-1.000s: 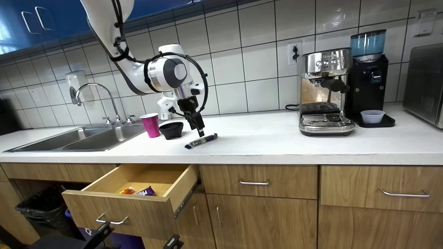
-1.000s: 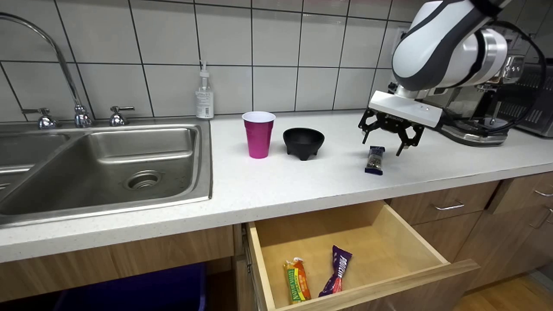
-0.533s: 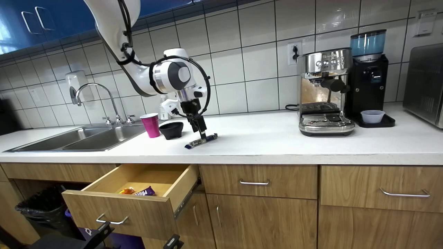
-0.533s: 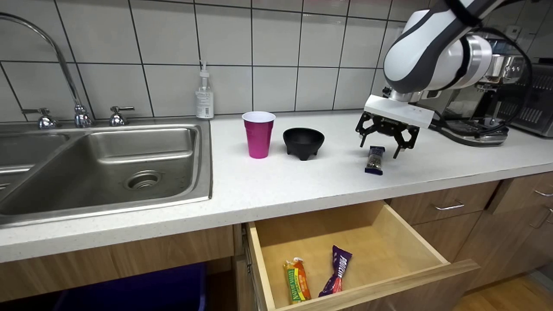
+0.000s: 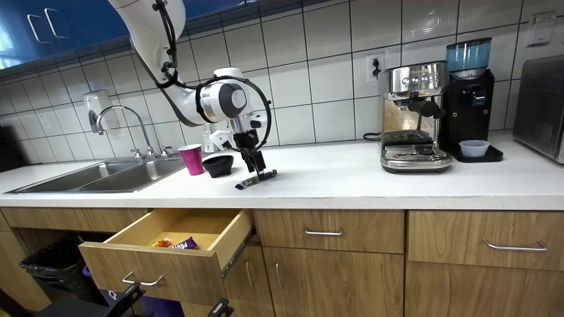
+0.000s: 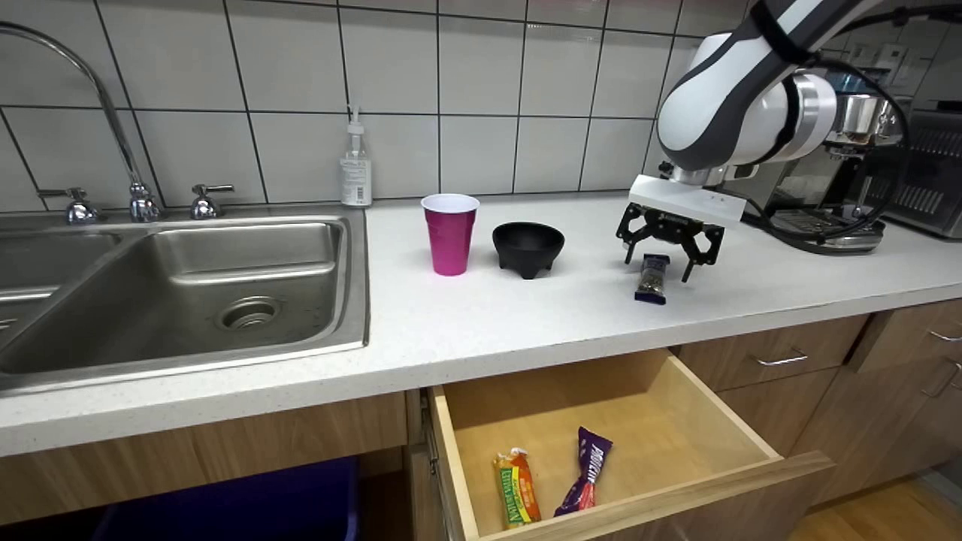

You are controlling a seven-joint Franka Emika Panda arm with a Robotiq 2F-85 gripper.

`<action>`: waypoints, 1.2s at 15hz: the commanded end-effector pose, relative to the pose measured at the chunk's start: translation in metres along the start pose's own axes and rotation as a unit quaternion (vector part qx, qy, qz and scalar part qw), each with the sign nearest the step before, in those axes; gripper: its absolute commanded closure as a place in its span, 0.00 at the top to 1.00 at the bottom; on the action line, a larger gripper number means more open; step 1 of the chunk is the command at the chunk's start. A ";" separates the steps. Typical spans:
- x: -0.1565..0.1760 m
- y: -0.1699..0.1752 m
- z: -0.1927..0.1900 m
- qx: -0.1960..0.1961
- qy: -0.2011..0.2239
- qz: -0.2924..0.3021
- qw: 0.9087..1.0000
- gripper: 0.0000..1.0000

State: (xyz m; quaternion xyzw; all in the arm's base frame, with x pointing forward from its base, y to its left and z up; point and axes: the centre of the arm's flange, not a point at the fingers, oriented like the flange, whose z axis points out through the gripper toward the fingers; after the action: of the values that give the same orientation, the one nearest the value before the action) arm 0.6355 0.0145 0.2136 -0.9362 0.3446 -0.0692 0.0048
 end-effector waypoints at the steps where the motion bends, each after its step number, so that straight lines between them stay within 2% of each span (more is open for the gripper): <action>1: 0.011 -0.011 0.003 -0.009 -0.009 -0.001 1.000 1.00; 2: 0.011 -0.012 0.004 -0.009 -0.009 0.000 1.000 0.90; 3: 0.012 -0.012 0.005 -0.010 -0.009 -0.001 1.000 0.72; 9: 0.014 -0.013 0.006 -0.010 -0.012 0.000 1.000 0.25; 12: 0.013 -0.013 0.004 -0.010 -0.012 0.000 1.000 0.05; 18: 0.002 -0.009 -0.011 0.003 -0.006 -0.003 1.000 0.08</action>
State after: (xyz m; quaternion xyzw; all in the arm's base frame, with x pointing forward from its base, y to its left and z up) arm 0.6466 0.0167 0.2101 -0.9369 0.3435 -0.0643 0.0017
